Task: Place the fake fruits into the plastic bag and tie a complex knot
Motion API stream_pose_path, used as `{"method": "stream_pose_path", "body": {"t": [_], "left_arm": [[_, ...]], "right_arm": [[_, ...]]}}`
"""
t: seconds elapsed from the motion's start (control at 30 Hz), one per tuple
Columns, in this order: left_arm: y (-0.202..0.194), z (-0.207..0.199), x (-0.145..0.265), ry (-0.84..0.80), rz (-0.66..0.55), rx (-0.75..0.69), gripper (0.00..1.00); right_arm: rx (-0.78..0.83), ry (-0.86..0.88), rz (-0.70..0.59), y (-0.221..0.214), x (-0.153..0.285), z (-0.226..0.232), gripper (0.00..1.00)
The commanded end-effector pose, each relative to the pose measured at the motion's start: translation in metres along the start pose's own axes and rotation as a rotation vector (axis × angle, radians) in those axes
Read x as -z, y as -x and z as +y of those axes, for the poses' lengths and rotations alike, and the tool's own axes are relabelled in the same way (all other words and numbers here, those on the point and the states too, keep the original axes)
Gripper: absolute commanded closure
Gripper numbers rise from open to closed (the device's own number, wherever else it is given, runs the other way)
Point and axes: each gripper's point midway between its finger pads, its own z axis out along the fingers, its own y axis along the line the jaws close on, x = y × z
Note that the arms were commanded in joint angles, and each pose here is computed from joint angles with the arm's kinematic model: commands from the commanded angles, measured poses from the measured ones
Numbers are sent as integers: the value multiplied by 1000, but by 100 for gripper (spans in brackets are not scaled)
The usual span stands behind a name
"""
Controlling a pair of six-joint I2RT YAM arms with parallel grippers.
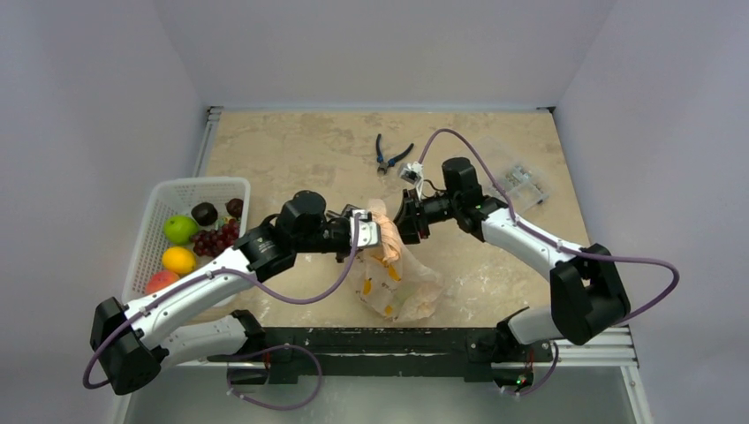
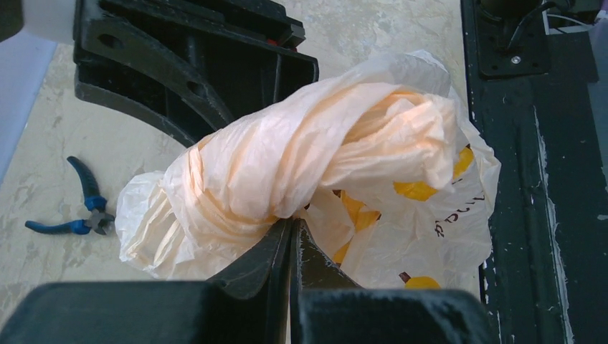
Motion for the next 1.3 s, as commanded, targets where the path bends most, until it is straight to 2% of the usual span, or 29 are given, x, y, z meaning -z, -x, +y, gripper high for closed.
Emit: {"method": "stream_pose_path", "body": {"t": [0.0, 0.4, 0.53, 0.7, 0.77, 0.93, 1.27], "left_arm": [[-3, -9, -4, -56, 1, -29, 100], [-19, -4, -5, -35, 68, -46, 100], [-7, -8, 1, -55, 27, -61, 100], [9, -7, 5, -56, -5, -40, 100], [11, -5, 4, -55, 1, -29, 100], [11, -1, 2, -43, 1, -30, 100], [5, 13, 1, 18, 34, -17, 100]], "right_arm": [[38, 68, -35, 16, -6, 20, 71], [33, 92, -12, 8, -9, 24, 70], [28, 66, 15, -2, -8, 18, 71], [-2, 54, 110, -29, -4, 10, 73], [37, 72, 148, -37, -3, 9, 76], [61, 167, 100, -15, -3, 31, 77], [78, 209, 35, 11, -11, 57, 80]]}}
